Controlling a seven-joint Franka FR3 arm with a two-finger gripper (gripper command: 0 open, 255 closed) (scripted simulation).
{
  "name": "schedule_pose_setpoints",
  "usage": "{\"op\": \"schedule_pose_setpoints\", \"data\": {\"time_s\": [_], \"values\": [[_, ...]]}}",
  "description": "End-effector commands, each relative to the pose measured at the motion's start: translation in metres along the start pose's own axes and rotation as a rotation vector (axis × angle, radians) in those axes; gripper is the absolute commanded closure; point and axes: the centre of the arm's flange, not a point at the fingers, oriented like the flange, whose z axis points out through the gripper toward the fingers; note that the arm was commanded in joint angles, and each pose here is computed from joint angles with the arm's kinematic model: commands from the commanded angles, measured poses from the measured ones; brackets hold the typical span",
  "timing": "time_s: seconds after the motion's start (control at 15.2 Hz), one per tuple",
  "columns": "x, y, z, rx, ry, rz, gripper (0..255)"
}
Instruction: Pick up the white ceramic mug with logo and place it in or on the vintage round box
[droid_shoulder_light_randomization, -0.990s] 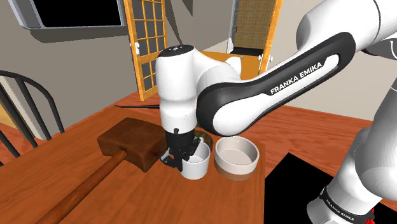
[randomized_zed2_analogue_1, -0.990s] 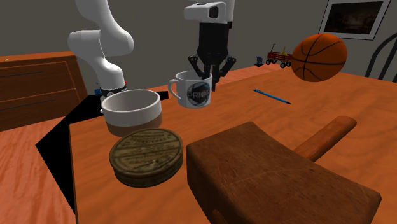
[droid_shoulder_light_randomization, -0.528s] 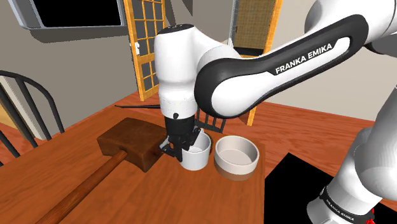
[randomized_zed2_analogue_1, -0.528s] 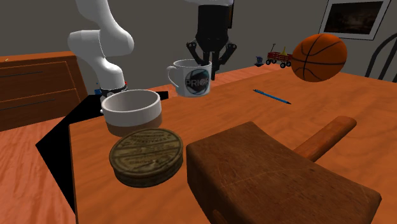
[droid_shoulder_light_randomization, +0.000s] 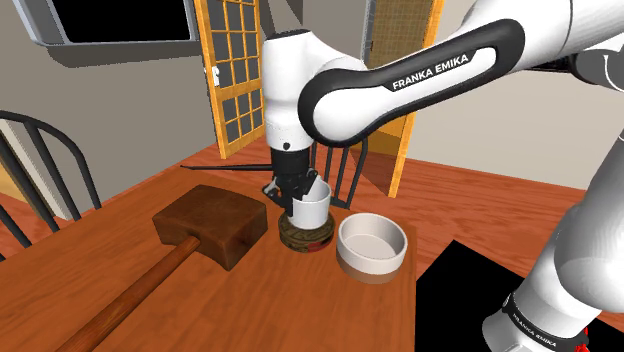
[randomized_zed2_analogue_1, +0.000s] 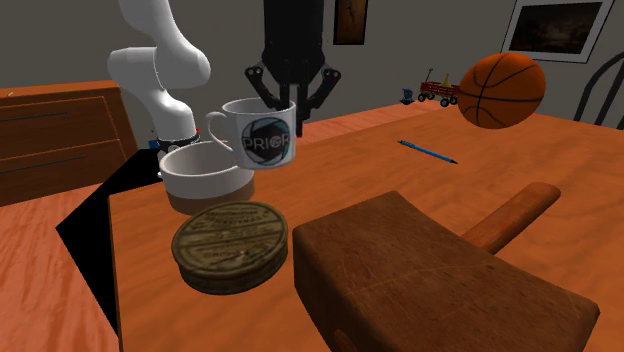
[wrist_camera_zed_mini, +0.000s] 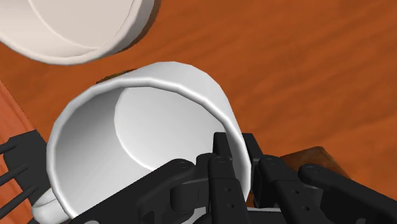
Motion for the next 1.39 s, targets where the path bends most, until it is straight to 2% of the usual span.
{"op": "schedule_pose_setpoints", "data": {"time_s": [0.0, 0.4, 1.32], "values": [[0.019, 0.018, 0.001, 0.0, 0.0, -0.002, 255], [0.07, 0.069, 0.002, 0.0, 0.0, -0.002, 255], [0.067, 0.065, 0.076, 0.0, 0.0, -0.002, 255]]}}
